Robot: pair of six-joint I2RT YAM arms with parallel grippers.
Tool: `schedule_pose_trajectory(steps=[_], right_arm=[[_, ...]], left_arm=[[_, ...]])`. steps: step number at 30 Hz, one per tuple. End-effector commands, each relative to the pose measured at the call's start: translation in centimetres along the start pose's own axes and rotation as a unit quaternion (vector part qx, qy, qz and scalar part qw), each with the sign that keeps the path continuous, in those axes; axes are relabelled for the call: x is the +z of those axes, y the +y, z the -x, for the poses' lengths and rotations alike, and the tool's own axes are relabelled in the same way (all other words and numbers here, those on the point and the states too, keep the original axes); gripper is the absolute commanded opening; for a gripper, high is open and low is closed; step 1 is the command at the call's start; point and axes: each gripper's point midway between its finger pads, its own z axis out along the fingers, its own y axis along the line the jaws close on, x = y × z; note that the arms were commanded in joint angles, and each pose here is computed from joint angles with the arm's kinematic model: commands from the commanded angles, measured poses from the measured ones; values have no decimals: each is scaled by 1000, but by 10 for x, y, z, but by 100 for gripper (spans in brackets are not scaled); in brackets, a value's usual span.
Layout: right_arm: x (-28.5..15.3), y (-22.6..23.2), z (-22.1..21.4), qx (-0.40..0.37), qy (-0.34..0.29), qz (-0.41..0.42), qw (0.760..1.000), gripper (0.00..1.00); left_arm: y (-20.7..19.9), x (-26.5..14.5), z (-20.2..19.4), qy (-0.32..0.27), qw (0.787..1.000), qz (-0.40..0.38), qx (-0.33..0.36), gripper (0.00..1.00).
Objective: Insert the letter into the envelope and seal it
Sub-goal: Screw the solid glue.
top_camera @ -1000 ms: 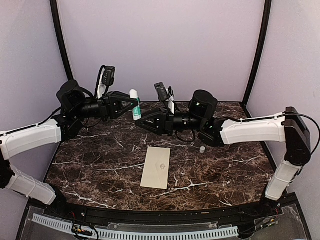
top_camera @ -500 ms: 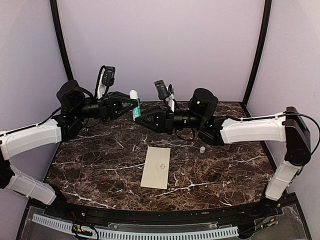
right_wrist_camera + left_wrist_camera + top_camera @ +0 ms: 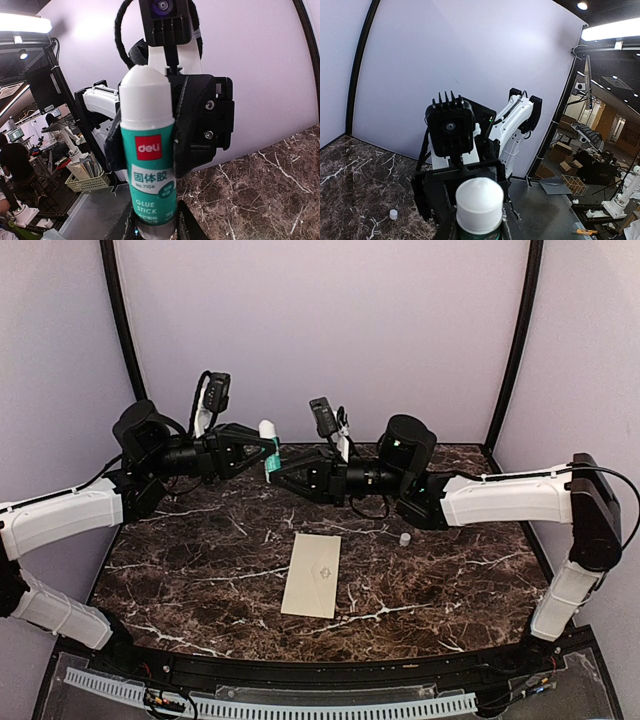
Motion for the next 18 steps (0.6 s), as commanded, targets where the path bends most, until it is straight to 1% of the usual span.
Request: schedule_pose_trajectory(steps=[1,7,12,15,18], right_arm=[[4,10,8,-17,-8,21,1000,25],[5,10,6,-15,-5,22,1000,24],[5,9,6,-15,-5,20,1000,13],[2,8,8,-20,-10,9,1000,9],[-2,6,14,-28,-22,-13,999,7]], left_arm=[[-8,-3,7,-10,1000,-8,19,2],[-7,-2,7,-9,1000,-7,18,2],[-6,-3,6,-9,1000,-4,17,2],[-2,-3,5,-9,1000,7,21,2],[9,-4,3,-10,999,37,23,1]])
